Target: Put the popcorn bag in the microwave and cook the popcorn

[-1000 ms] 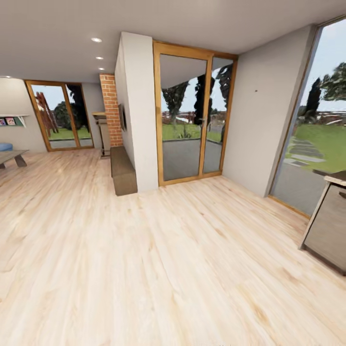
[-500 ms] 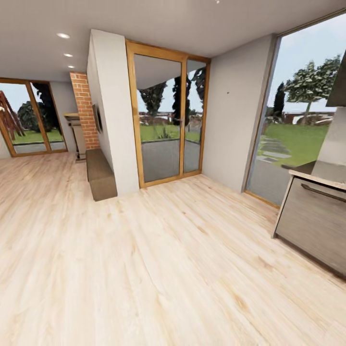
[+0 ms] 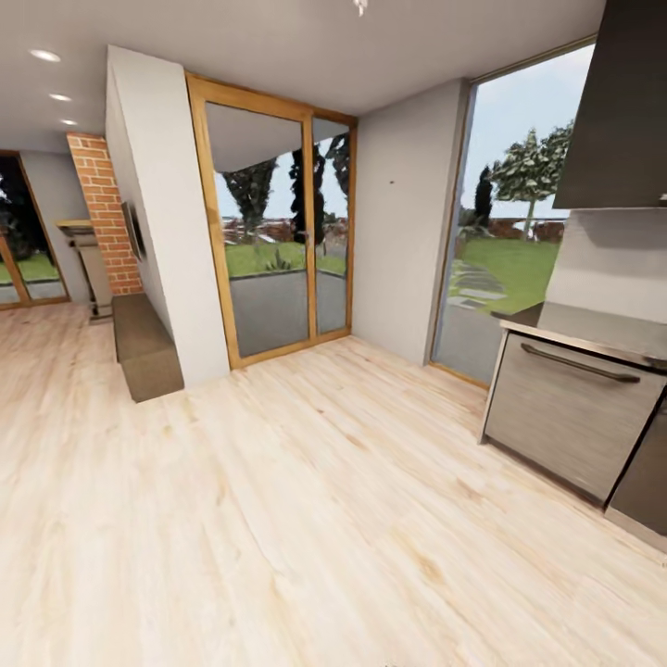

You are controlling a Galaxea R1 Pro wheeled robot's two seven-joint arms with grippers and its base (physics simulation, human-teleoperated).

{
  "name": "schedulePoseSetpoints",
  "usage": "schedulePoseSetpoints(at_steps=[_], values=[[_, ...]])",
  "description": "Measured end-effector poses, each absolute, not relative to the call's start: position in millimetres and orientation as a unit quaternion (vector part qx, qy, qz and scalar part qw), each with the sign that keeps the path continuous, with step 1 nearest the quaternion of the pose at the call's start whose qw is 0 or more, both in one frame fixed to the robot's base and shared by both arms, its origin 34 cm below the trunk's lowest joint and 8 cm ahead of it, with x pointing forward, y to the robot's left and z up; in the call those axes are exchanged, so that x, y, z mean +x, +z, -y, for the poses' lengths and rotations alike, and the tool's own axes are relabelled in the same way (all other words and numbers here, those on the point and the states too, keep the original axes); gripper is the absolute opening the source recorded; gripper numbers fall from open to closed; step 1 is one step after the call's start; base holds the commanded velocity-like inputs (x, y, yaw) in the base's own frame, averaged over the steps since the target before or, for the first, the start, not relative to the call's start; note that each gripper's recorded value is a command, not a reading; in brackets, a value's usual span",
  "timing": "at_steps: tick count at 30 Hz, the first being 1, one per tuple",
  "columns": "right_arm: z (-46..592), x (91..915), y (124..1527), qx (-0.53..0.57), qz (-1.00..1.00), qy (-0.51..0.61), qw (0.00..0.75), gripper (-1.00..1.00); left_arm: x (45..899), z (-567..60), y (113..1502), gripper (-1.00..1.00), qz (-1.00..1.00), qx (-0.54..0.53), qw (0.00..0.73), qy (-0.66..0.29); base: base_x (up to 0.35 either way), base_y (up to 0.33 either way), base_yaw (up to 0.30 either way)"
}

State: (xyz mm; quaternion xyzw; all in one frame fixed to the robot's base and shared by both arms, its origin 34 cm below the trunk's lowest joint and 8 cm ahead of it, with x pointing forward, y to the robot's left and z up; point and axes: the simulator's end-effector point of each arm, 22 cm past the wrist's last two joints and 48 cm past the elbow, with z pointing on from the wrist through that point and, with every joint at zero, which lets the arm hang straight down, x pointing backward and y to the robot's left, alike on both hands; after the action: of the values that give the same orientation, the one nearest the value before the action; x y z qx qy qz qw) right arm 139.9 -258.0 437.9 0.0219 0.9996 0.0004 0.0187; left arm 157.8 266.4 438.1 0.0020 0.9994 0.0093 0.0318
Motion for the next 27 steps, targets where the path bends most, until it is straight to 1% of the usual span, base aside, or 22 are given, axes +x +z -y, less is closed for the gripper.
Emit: schedulePoseSetpoints(at_steps=[27], values=[[258.1,140.0,438.0,0.022,-1.0,0.0,0.019,1.0,157.9,-266.4,438.1,1.0,-0.999,0.002,0.032,0.009,0.0,0.0,-0.288]])
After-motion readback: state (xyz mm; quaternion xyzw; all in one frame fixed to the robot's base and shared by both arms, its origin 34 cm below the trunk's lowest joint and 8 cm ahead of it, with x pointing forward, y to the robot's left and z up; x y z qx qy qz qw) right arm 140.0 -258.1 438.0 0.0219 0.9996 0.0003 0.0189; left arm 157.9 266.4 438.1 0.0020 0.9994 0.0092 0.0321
